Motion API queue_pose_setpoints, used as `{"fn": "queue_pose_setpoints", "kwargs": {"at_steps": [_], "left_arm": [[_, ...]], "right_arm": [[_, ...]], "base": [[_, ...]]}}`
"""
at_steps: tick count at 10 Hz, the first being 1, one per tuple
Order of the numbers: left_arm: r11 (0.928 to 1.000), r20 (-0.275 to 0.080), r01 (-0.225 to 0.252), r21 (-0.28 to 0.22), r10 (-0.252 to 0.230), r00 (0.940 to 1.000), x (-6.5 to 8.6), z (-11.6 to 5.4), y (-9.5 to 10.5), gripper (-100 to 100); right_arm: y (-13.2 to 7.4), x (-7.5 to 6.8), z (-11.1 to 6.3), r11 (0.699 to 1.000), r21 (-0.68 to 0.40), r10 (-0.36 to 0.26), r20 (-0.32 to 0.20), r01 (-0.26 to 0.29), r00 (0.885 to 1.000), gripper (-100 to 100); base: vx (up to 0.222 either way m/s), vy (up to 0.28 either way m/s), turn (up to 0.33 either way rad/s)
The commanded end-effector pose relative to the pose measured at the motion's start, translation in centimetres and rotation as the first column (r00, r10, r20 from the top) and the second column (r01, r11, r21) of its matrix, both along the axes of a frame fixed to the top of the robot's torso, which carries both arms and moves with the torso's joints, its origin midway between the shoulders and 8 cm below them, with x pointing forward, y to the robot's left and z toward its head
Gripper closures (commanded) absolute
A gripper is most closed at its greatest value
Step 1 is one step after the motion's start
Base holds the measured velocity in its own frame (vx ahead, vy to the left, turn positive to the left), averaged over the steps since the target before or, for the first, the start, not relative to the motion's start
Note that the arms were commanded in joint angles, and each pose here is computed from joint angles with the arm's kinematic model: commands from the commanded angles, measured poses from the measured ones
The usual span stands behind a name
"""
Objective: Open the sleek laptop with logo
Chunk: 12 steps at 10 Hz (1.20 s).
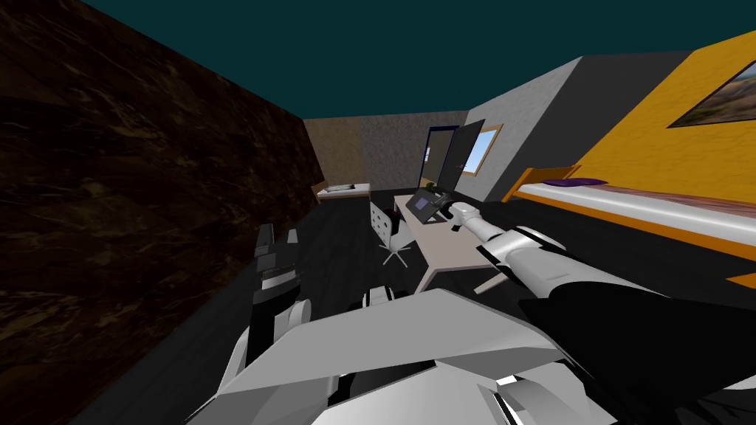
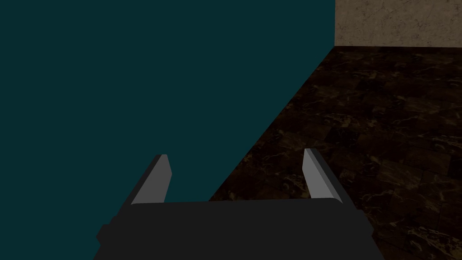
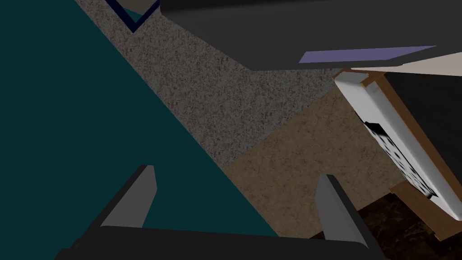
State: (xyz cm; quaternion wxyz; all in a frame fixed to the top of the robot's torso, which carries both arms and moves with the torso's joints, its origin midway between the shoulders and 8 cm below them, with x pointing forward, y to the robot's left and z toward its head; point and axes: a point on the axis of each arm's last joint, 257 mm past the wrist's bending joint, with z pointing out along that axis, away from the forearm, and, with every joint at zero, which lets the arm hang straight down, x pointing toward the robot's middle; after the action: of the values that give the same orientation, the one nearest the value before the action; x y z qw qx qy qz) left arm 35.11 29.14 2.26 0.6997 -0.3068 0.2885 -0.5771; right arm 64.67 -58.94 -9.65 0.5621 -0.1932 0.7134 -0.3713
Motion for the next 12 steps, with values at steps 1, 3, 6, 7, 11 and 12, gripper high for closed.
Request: {"fn": "queue_pose_setpoints", "kwargs": {"at_steps": [1,3,6,7,11,12], "left_arm": [[1.0000,0.000,0.000,0.000,0.000,1.0000,0.0,0.0,0.0,0],[1.0000,0.000,0.000,0.000,0.000,1.0000,0.0,0.0,0.0,0],[1.0000,0.000,0.000,0.000,0.000,1.0000,0.0,0.0,0.0,0],[1.0000,0.000,0.000,0.000,0.000,1.0000,0.0,0.0,0.0,0],[1.0000,0.000,0.000,0.000,0.000,1.0000,0.0,0.0,0.0,0],[1.0000,0.000,0.000,0.000,0.000,1.0000,0.0,0.0,0.0,0]], "right_arm": [[1.0,0.5,0.7,0.995,-0.097,0.022,-0.013,-0.023,1.000,-100],[1.7,0.8,1.3,0.985,-0.167,0.036,-0.021,-0.039,0.999,-100],[3.0,1.2,2.2,0.952,-0.298,0.054,-0.040,-0.064,0.998,-100],[3.6,1.3,2.5,0.931,-0.358,0.058,-0.052,-0.073,0.997,-100],[4.3,1.5,2.6,0.881,-0.465,0.054,-0.078,-0.085,0.995,-100],[4.5,1.5,2.5,0.868,-0.489,0.052,-0.085,-0.087,0.995,-100]], "base": [[-0.050,-0.057,-0.021],[-0.046,-0.055,-0.011],[-0.048,-0.086,0.029],[-0.072,-0.136,0.105],[-0.078,-0.110,0.103],[-0.050,-0.062,0.152]]}}
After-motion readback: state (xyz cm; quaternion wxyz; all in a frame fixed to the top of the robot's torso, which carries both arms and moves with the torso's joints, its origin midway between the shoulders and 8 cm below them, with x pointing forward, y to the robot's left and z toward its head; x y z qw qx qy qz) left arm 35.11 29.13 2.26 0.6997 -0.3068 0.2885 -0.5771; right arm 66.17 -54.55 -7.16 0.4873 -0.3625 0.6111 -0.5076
